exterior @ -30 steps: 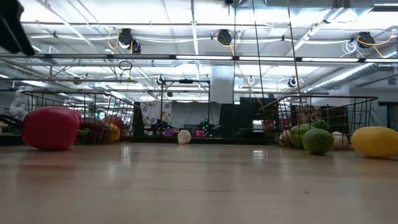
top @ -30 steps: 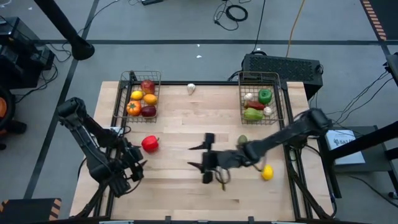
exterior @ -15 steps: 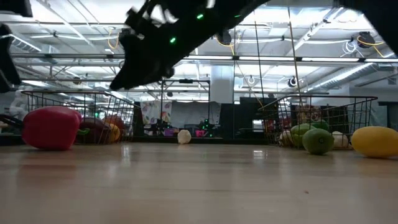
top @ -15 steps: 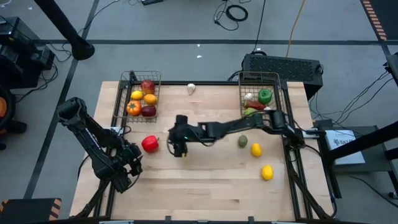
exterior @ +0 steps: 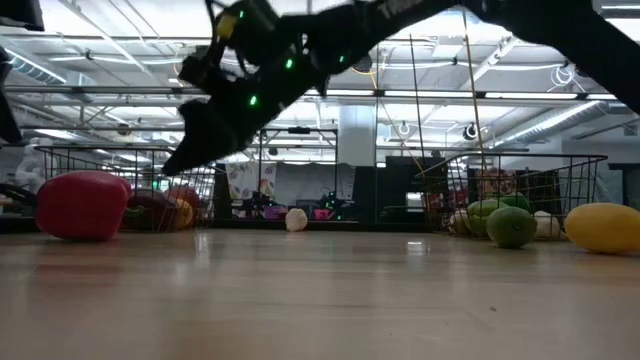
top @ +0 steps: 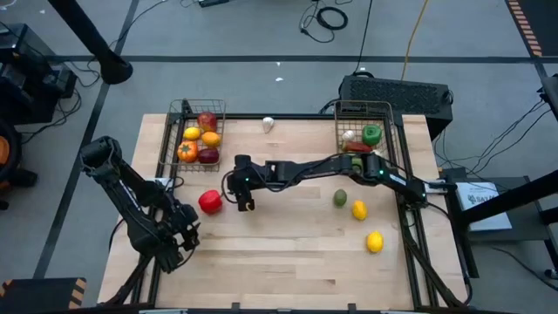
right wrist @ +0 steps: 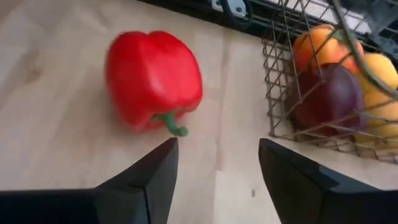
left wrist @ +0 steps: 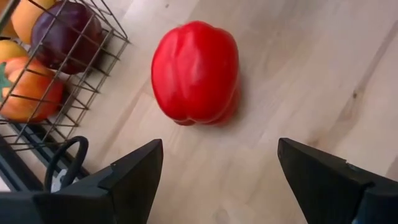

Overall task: Sort produce into baskets
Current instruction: Put the red bell pepper into the right wire basket

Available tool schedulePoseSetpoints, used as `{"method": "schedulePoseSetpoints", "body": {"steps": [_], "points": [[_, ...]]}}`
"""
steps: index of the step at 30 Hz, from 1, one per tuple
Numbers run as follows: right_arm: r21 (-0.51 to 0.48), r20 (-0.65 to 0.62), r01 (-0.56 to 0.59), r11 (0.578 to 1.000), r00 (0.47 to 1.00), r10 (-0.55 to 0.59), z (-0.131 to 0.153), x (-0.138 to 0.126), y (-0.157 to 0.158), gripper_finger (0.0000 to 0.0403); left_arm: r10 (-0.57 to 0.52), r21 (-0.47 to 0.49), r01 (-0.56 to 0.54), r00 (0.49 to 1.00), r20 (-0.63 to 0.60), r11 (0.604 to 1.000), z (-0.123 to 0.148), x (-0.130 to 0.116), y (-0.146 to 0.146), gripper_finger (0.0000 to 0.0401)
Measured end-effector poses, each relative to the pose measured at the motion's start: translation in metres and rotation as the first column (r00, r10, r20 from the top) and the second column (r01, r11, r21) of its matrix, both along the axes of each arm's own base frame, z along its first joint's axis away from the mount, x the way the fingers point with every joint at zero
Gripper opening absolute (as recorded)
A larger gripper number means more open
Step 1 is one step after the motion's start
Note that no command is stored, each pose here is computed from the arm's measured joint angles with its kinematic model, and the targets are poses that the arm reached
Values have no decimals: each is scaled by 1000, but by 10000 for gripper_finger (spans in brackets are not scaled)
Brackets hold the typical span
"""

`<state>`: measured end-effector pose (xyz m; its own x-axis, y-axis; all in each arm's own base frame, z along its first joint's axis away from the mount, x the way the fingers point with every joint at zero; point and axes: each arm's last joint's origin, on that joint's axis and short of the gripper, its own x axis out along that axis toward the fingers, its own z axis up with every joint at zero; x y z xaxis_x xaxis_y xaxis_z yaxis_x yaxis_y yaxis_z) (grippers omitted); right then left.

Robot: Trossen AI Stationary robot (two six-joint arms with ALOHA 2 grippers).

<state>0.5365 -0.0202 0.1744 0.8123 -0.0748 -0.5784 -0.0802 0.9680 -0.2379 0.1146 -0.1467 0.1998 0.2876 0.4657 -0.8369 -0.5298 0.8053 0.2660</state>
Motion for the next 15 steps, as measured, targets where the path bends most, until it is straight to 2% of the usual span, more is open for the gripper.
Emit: {"method": "schedulePoseSetpoints", "body": {"steps": [7, 15], "points": [[15, -5, 9, 1000, 1000, -9, -10, 2, 1, 185, 12, -22, -13, 1000, -19, 1000, -23, -5, 6, 324], [10, 3, 8, 1000, 1000, -8, -26, 7, -2, 181, 30, -15, -31, 999, -18, 999, -32, -7, 10, 323]]}}
